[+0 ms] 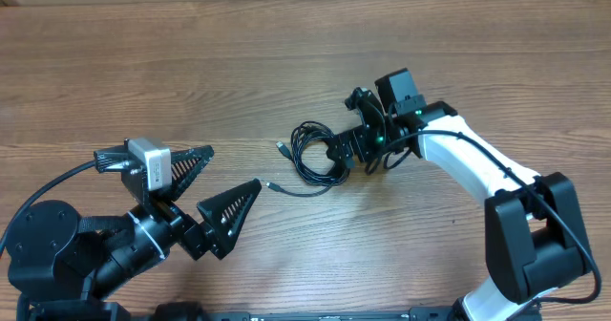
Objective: Untangle cables
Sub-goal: 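Lower the right gripper onto the black cable coil and close on it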
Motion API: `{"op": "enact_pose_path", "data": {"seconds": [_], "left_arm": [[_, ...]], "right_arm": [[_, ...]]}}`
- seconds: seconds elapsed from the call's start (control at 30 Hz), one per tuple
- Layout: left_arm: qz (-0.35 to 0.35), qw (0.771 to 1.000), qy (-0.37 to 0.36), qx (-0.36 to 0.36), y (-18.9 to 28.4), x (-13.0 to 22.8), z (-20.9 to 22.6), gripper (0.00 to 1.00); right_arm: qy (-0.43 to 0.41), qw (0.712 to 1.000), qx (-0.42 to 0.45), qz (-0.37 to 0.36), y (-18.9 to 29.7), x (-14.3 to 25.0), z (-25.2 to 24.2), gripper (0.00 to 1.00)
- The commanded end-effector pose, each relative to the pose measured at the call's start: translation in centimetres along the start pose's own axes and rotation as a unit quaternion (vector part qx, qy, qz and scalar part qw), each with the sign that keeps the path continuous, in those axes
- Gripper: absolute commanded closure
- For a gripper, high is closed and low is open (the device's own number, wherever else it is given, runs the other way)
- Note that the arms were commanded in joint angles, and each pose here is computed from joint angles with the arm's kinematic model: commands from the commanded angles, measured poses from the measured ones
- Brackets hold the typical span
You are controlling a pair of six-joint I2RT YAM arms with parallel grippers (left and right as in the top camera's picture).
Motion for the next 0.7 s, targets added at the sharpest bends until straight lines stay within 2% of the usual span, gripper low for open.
{"op": "enact_pose_path", "data": {"seconds": [0.0, 0.13, 0.33, 0.43, 0.67], "left_arm": [[-0.001, 1.0, -0.002, 0.009, 0.1, -0.1, -0.4, 0.0], [-0.001, 1.0, -0.002, 0.009, 0.1, -0.1, -0.4, 0.0], [-0.003, 1.0, -0.005, 0.01, 0.1, -0.2, -0.4, 0.0], [-0.003, 1.0, -0.005, 0.01, 0.1, -0.2, -0.5, 0.01], [-0.003, 1.0, -0.005, 0.01, 0.1, -0.2, -0.5, 0.0]], "right_arm": [[-0.033, 0.999, -0.001, 0.006, -1.0, 1.3, -0.1, 0.0], [-0.054, 0.998, -0.012, -0.01, -1.6, 1.4, 0.1, 0.23], [-0.055, 0.998, -0.011, -0.02, -1.6, 0.9, 0.1, 0.22], [-0.055, 0.998, -0.012, -0.02, -1.6, 0.9, 0.1, 0.17], [-0.052, 0.998, -0.016, -0.011, -2.2, 1.2, 0.4, 0.17]]}}
Point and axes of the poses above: each gripper's point midway between its finger pads, its own y axis back along the fingers, its own z axis along the line the jaws close on, x = y × z, the point moved 2 cm from there along y, back along the fingers, and after that the axes turned 13 degrees about y, right-handed, at the moved point
